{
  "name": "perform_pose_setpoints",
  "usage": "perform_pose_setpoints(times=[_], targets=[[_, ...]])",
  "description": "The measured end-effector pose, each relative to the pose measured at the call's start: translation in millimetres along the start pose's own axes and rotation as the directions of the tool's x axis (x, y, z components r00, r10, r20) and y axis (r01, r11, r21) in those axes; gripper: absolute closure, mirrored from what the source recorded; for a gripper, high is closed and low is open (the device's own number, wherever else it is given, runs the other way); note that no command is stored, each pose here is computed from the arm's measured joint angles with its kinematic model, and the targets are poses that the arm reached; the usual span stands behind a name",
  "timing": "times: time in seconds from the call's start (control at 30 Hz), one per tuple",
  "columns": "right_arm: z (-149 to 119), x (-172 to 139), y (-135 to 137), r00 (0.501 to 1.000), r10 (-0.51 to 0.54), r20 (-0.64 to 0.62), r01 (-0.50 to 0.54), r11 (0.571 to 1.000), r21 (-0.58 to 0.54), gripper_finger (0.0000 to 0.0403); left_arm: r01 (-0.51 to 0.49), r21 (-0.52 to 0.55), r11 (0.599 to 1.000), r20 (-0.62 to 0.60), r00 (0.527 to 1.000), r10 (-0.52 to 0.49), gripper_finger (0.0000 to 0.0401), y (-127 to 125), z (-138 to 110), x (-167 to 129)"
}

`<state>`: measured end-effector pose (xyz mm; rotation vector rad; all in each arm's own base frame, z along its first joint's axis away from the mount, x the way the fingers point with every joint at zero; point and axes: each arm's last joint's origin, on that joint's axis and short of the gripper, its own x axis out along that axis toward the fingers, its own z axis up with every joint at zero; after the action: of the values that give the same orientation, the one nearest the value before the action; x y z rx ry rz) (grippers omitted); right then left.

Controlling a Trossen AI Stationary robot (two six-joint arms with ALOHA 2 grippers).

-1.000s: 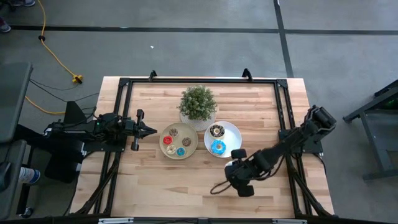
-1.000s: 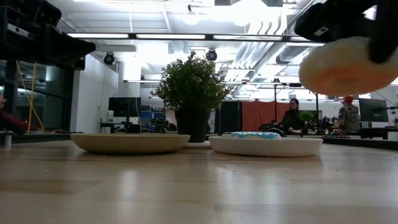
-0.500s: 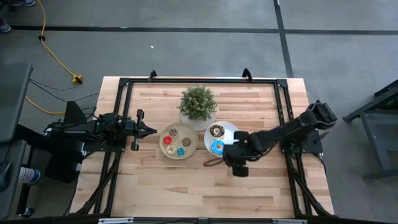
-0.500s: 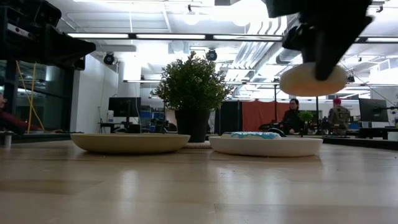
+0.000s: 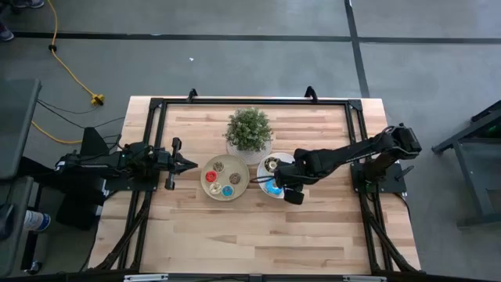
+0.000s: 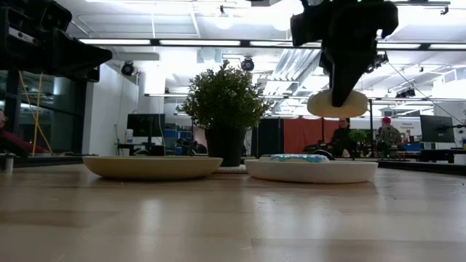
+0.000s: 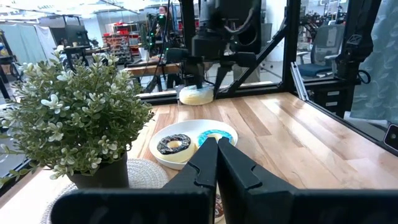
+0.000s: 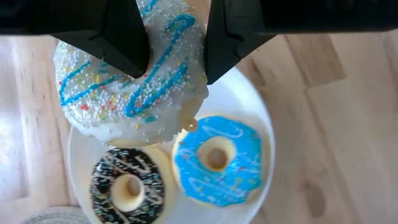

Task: Pick & Place donuts
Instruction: Put the large white donut on the white plate

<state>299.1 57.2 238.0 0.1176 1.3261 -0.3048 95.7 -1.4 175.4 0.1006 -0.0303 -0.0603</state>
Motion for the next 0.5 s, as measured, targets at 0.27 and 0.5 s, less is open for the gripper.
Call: perform_pose_setpoints(times=[0.27,0.5], targets=[[9.2,16.4,-12.6,0.999,-0.020,-0.048,0.023,0.998,0.051,0.0270,0.000,0.000,1.000,0.000,1.000,0.000,0.0400,0.0,0.0,0.0],[14.2,27.4,-18.5,0.997,-0.035,-0.073,0.037,0.999,0.036,0.0270,0.000,0.000,1.000,0.000,1.000,0.000,0.0400,0.0,0.0,0.0]])
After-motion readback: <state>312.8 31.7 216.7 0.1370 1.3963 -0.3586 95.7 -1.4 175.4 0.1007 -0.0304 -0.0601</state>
